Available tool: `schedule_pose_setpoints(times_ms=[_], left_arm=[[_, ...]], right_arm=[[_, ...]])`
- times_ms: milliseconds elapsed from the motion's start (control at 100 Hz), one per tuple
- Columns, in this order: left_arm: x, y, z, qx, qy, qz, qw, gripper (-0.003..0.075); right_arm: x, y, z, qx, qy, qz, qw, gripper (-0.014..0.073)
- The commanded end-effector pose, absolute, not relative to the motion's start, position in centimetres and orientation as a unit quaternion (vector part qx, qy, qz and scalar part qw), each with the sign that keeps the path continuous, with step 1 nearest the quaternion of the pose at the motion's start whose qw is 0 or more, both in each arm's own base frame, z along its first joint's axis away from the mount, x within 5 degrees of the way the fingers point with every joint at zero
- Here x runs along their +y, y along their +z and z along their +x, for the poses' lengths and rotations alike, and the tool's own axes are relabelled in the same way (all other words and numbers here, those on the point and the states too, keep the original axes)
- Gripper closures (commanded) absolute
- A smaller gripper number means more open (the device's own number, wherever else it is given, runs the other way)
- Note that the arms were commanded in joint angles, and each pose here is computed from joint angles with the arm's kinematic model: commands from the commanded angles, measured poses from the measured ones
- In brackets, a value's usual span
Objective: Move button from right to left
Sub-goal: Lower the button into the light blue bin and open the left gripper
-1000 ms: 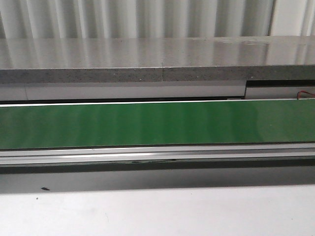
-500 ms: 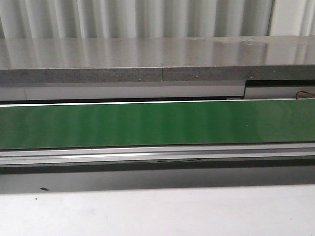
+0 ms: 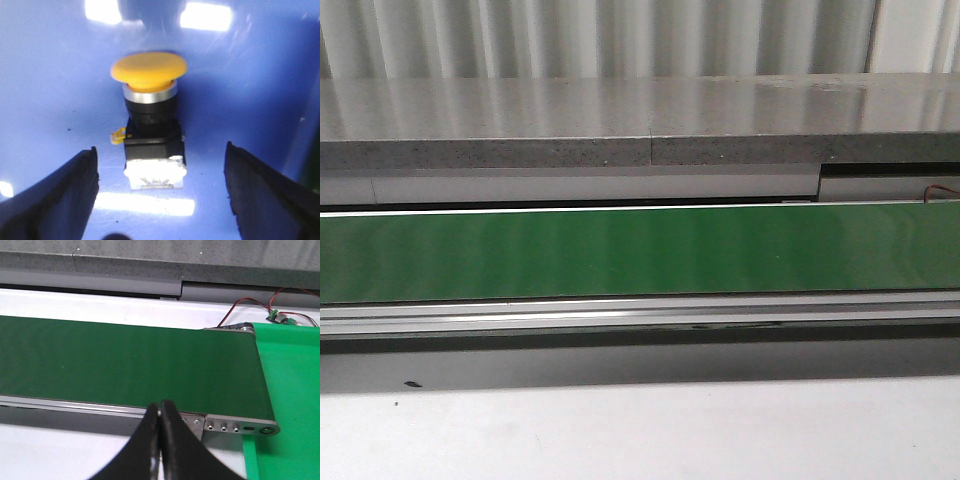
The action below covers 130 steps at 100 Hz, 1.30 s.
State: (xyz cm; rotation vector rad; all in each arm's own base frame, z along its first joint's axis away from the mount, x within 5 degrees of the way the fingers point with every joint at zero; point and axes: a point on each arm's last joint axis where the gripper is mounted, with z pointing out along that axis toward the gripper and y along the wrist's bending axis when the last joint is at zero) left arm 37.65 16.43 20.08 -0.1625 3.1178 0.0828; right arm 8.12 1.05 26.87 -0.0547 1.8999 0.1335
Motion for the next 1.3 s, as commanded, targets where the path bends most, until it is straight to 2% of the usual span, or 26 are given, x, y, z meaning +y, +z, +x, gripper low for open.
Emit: schedule_pose_setpoints(times_ms=[0, 60, 80, 90, 240, 450, 740, 980, 1290], left_arm=[[15.5, 25.9, 37.4, 0.992, 0.042, -0.065, 0.103, 0.0255], [14.8, 27.5, 37.4, 0.985, 0.051, -0.078, 0.142, 0.0349], [14.4, 28.3, 37.3, 0.982, 0.055, -0.076, 0.161, 0.0404], [14.3, 28.4, 37.3, 0.982, 0.055, -0.075, 0.162, 0.0404], [11.3, 31.4, 36.4, 0.968, 0.061, -0.068, 0.235, 0.0745], [6.1, 33.4, 34.2, 0.952, 0.036, -0.041, 0.301, 0.0741], [0.8, 34.5, 29.7, 0.927, -0.012, 0.006, 0.374, 0.0741], [-1.6, 34.6, 24.0, 0.905, -0.028, 0.046, 0.422, 0.0741], [-2.3, 33.8, 16.6, 0.858, -0.051, 0.062, 0.508, 0.0741]], right_arm=[[1.0, 28.4, 8.4, 0.783, 0.054, -0.024, 0.620, 0.0663], [1.0, 28.4, 8.4, 0.783, 0.054, -0.024, 0.620, 0.0663], [1.0, 28.4, 8.4, 0.783, 0.054, -0.024, 0.620, 0.0663], [1.0, 28.4, 8.4, 0.783, 0.054, -0.024, 0.620, 0.0663], [1.0, 28.4, 8.4, 0.783, 0.054, -0.024, 0.620, 0.0663], [1.0, 28.4, 8.4, 0.783, 0.054, -0.024, 0.620, 0.0663], [1.0, 28.4, 8.4, 0.783, 0.054, -0.024, 0.620, 0.0663], [1.0, 28.4, 8.4, 0.783, 0.054, -0.024, 0.620, 0.0663], [1.0, 28.4, 8.4, 0.783, 0.054, -0.024, 0.620, 0.0663]])
